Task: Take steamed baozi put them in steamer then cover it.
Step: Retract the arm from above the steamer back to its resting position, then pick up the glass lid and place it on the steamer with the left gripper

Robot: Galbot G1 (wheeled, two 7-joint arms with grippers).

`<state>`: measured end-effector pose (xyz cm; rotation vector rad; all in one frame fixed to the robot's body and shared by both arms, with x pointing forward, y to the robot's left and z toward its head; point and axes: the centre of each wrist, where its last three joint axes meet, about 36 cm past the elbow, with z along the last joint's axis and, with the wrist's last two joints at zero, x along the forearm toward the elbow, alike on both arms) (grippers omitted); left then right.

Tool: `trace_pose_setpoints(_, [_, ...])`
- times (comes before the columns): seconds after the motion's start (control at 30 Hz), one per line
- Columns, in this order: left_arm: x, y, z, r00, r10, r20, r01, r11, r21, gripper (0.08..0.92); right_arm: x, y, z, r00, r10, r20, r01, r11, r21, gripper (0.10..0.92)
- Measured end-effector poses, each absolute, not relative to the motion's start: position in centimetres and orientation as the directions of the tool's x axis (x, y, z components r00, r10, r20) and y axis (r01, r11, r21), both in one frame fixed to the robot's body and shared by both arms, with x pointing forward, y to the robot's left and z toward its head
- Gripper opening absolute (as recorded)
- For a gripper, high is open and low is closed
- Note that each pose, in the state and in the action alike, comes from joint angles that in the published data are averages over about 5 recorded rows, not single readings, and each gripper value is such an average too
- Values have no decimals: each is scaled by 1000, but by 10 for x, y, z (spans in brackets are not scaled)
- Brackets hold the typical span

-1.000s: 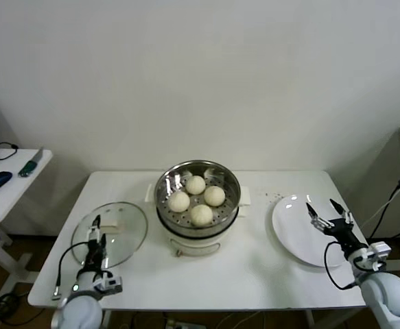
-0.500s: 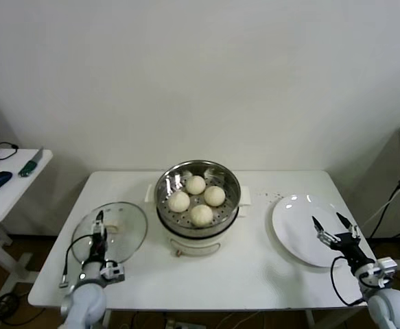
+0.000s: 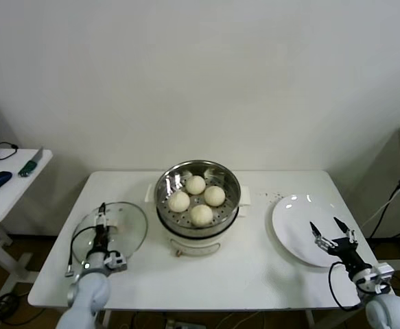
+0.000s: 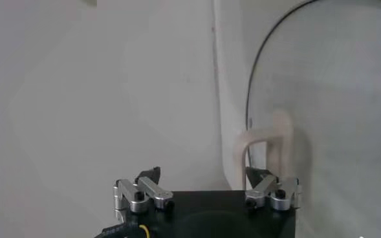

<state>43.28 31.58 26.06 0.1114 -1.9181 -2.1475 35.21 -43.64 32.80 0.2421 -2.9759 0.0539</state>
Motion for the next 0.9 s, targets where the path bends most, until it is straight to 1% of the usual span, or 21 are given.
trace_pose_setpoints(0.13, [437,318,259,-963,-241,120,144,-87,986,740,352,-434,325,-974,-163,160,-170,985,-27,823])
trace_pose_setpoints(0.47, [436,319,258,-964,-229,135,154,-65,986,446,357,-429,321,-971,-174,163,-182,983,-37,823])
trace_pose_setpoints(0.77, [430,325,272,-964,-238,115,131,-49,990,193,362,-427,321,-970,-181,160,-191,980,-49,823])
trace_pose_setpoints(0.8, [429,325,274,-965,-240,111,126,-48,991,173,363,-427,320,-970,-182,160,-192,980,-50,823])
trace_pose_setpoints(0.9, [426,328,284,-965,-246,95,109,-45,993,150,364,-427,320,-970,-184,161,-194,979,-54,823])
